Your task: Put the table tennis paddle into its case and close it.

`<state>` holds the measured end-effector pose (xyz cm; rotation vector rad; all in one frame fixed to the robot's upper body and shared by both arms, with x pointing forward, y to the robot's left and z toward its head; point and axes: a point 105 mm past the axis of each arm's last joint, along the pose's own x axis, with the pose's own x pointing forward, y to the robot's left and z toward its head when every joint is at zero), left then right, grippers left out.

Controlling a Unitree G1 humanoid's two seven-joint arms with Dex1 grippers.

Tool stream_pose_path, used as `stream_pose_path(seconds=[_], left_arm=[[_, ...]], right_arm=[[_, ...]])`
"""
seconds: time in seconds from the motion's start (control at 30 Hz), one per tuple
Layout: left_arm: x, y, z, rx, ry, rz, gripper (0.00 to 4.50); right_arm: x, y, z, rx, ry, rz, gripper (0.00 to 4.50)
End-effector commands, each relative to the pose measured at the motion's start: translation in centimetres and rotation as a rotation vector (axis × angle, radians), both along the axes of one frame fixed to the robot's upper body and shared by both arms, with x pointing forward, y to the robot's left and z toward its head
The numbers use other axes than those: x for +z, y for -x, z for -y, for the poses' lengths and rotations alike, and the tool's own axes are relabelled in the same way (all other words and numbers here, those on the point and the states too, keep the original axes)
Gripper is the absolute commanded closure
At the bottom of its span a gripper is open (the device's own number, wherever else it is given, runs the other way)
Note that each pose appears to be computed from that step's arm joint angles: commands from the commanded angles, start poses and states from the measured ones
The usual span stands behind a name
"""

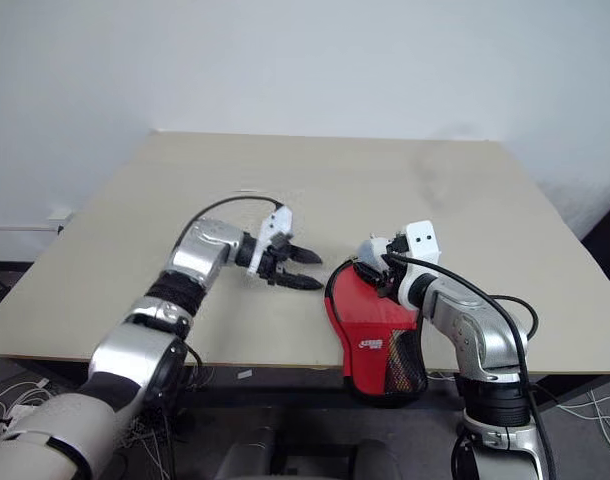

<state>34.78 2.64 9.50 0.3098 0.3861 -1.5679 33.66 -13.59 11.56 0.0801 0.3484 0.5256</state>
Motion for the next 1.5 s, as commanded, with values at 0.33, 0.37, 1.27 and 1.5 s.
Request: stream_pose_path(seconds=[0.33,0.37,1.27,1.5], left_arm=[[-2.0,-0.3,6.4,0.164,-0.073,0.088,1.18],[-2.7,-0.3,6.5,0.186,-0.101,0.08,1.18],[-6.7,-0.5,6.7,0.332,-0.259,0.068,1.18],[-6.8,-0.4,6.7,0.339,-0.265,0.058,1.18]], right_arm=[[2.5,-2.8,1.3,-0.083,0.032,0.102,0.02],[2.2,-3.0,1.2,-0.085,0.035,0.084,0.02],[-2.5,-3.7,-0.5,-0.045,0.213,-0.114,2.99],[-1.9,-5.2,0.5,-0.145,0.213,-0.064,4.3]])
